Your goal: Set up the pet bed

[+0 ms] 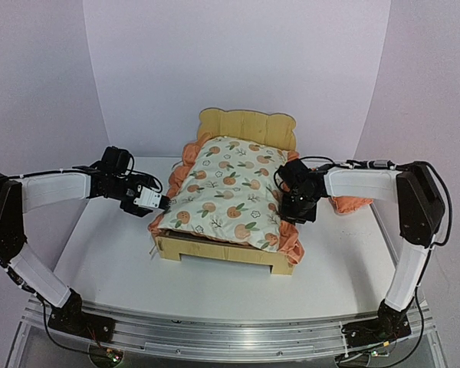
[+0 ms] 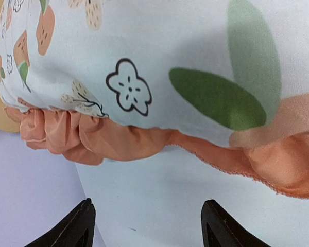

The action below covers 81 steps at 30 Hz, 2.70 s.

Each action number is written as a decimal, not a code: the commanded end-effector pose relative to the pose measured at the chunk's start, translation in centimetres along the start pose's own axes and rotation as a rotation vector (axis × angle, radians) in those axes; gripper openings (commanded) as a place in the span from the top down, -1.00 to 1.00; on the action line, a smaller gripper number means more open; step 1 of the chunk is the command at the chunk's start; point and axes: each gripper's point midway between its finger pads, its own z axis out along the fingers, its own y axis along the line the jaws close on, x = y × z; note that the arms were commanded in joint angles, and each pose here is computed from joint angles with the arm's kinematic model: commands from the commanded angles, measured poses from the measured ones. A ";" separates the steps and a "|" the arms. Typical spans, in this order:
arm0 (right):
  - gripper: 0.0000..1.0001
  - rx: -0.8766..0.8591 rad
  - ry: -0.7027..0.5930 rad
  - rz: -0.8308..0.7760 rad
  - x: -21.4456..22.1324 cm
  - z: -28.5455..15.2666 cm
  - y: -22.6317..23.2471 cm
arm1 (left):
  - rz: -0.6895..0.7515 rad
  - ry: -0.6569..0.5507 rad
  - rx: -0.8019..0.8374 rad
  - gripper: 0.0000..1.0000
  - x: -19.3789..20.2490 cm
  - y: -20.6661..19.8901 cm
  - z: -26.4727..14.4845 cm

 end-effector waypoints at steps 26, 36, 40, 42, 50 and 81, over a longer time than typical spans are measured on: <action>-0.40 -0.567 0.094 -0.318 1.7 -12.3 8.4 | -0.284 -0.427 0.233 -0.47 -12.6 -4.9 -8.8; -0.41 -0.559 -0.238 -0.554 -15.6 -10.4 4.7 | -0.363 -0.361 0.215 -0.24 -11.8 -5.6 -7.2; -0.40 -0.626 -0.306 -0.608 -20.0 -8.2 5.7 | -0.392 -0.332 0.188 -0.20 -11.3 -5.9 -7.6; -0.40 -0.668 -0.346 -0.639 -21.2 -6.7 6.6 | -0.417 -0.307 0.161 -0.18 -10.8 -5.8 -7.7; -0.39 -0.724 -0.682 -0.622 -26.5 -2.1 8.7 | -0.496 -0.229 0.085 -0.15 -9.1 -6.7 -7.8; 0.81 -0.503 -0.709 -0.582 -19.7 -0.7 2.0 | -0.518 -0.162 -0.008 -0.24 -7.2 -7.2 -6.2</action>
